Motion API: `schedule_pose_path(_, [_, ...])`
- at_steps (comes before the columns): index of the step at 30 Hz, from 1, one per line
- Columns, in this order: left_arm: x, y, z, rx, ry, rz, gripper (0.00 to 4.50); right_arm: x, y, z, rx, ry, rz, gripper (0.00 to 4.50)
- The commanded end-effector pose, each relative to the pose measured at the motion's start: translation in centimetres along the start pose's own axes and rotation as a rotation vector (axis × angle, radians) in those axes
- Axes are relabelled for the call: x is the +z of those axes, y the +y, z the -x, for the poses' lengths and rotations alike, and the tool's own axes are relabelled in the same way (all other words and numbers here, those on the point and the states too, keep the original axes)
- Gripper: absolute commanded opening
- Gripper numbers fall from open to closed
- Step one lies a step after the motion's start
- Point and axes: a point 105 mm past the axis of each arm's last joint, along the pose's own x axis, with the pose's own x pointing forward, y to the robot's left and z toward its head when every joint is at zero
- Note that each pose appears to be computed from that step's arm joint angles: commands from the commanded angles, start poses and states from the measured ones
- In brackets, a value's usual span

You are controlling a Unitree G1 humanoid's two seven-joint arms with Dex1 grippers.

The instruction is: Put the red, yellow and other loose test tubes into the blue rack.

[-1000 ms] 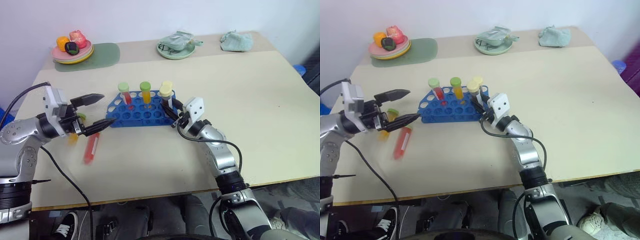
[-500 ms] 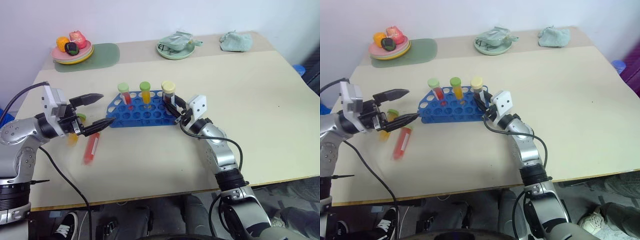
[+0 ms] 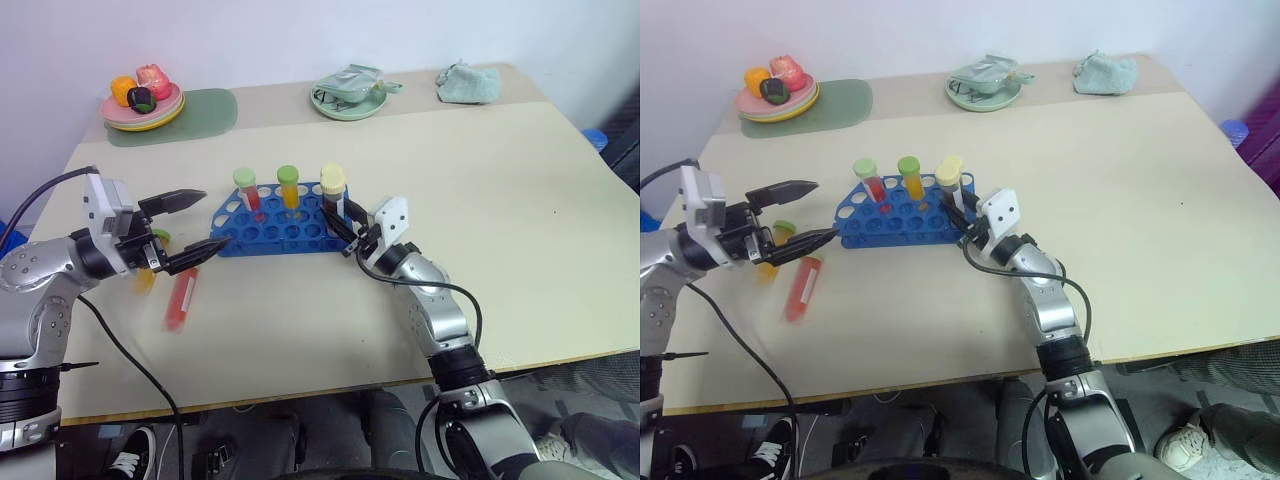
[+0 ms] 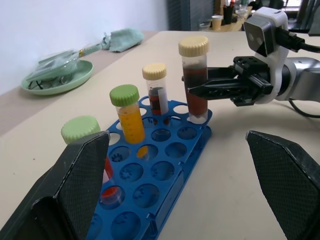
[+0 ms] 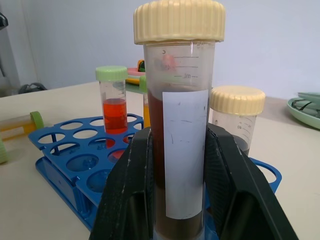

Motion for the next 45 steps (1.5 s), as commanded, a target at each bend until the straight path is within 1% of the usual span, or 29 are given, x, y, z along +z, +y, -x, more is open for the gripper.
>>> schedule_pose_path(1, [1.5,0.0,0.3,0.004,-0.029,-0.046,4.5,0.1,0.0,-0.6,-0.001,-0.011,0.01,0.76])
schedule_pose_path(9, [1.5,0.1,0.3,0.009,-0.03,-0.048,4.5,0.2,0.7,-1.0,0.028,-0.024,-0.027,0.76])
schedule_pose_path(10, [1.5,0.0,0.2,0.008,-0.031,-0.047,4.5,0.2,0.5,-0.7,0.025,-0.03,-0.061,1.26])
schedule_pose_path(11, [1.5,0.0,0.2,0.008,-0.031,-0.046,4.5,0.3,0.3,-0.5,0.023,-0.033,-0.077,1.88])
schedule_pose_path(12, [1.5,0.0,0.2,0.008,-0.031,-0.045,4.5,0.3,0.1,-0.4,0.022,-0.035,-0.088,2.25])
schedule_pose_path(14, [1.4,0.0,0.2,0.01,-0.029,-0.043,4.5,0.3,-0.2,-0.2,0.012,-0.028,-0.061,3.24])
schedule_pose_path(15, [1.3,0.0,0.2,0.01,-0.028,-0.042,4.5,0.4,-0.2,-0.2,0.01,-0.028,-0.058,3.8])
schedule_pose_path(16, [1.3,0.0,0.2,0.011,-0.026,-0.043,4.5,0.4,-0.3,-0.1,0.015,-0.022,-0.044,4.26])
schedule_pose_path(17, [1.2,0.0,0.2,0.011,-0.024,-0.048,4.5,0.4,-0.3,0.0,0.016,-0.018,-0.034,4.44])
schedule_pose_path(20, [1.1,0.1,0.3,0.02,-0.02,-0.034,4.5,0.8,-0.8,0.5,0.014,-0.014,-0.011,4.44])
schedule_pose_path(23, [1.0,0.1,0.5,0.029,0.002,-0.03,4.5,1.6,-0.9,2.2,0.084,0.009,0.014,4.44])
schedule_pose_path(25, [1.1,0.2,1.0,0.046,0.016,-0.015,4.5,2.8,-1.5,4.2,0.116,0.021,0.043,4.44])
schedule_pose_path(27, [1.1,0.0,1.4,0.054,0.038,0.0,4.5,3.9,-2.0,6.3,0.172,0.061,0.083,4.44])
schedule_pose_path(31, [0.9,0.1,2.5,0.092,0.069,0.009,4.5,6.2,-2.1,9.2,0.291,0.125,0.114,4.44])
schedule_pose_path(34, [0.7,0.7,3.3,0.137,0.079,0.005,4.5,8.1,-2.0,10.6,0.386,0.157,0.101,4.44])
schedule_pose_path(39, [-0.1,1.9,4.2,0.209,0.117,0.004,4.5,10.7,-1.5,11.1,0.514,0.174,0.146,4.44])
schedule_pose_path(42, [-1.2,2.7,5.0,0.269,0.215,0.032,4.5,12.3,-0.8,10.2,0.564,0.129,0.137,4.44])
schedule_pose_path(45, [-2.7,3.8,6.5,0.362,0.342,0.084,4.5,12.9,-0.4,9.2,0.576,0.094,0.157,4.44])
